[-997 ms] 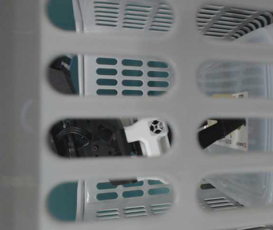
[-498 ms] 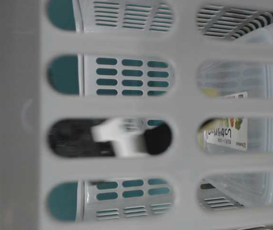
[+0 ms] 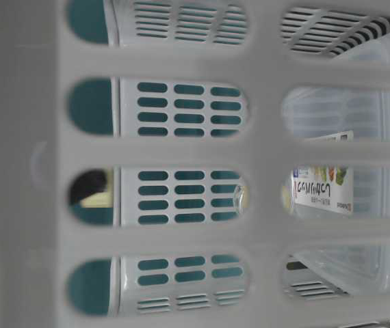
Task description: Pick up the cellophane tape from the shopping basket with the left arm.
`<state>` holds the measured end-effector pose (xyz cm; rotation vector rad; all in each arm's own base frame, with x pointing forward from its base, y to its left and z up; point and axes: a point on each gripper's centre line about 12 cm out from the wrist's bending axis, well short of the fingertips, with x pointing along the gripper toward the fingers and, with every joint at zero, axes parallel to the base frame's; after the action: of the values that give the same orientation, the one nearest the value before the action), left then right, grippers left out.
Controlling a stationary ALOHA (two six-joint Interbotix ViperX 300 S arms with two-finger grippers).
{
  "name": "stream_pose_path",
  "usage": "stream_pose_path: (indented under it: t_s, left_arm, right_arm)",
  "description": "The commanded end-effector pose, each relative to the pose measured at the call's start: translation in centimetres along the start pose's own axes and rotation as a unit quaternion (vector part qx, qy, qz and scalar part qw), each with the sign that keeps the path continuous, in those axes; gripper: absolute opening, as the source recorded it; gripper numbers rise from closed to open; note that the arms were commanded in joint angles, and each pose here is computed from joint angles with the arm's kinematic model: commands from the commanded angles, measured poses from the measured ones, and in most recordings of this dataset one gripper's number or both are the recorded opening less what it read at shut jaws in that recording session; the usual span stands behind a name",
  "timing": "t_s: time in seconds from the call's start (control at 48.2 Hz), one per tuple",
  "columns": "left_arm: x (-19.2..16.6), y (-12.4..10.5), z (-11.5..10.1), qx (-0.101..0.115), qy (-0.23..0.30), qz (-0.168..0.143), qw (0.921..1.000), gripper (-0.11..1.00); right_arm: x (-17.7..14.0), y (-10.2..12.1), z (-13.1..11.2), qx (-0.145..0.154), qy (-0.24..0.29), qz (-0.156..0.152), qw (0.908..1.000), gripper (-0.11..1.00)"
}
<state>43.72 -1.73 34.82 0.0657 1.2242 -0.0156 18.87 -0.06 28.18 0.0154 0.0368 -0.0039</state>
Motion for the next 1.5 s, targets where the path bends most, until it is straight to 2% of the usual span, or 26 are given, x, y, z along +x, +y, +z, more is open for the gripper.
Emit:
stream_pose_path:
  t_s: [0.0, 1.474]
  left_arm:
    - [-1.66, -0.14, 0.43, 0.002, -0.02, 0.001, 0.9998, 0.5]
    - [-1.11, -0.18, 0.13, 0.005, -0.011, 0.001, 0.9999, 0.5]
  right_arm:
    - [0.13, 0.04, 0.61, 0.002, -0.008, 0.001, 1.0, 0.78]
    - [0.07, 0.12, 0.6, 0.001, -0.008, 0.003, 1.0, 0.78]
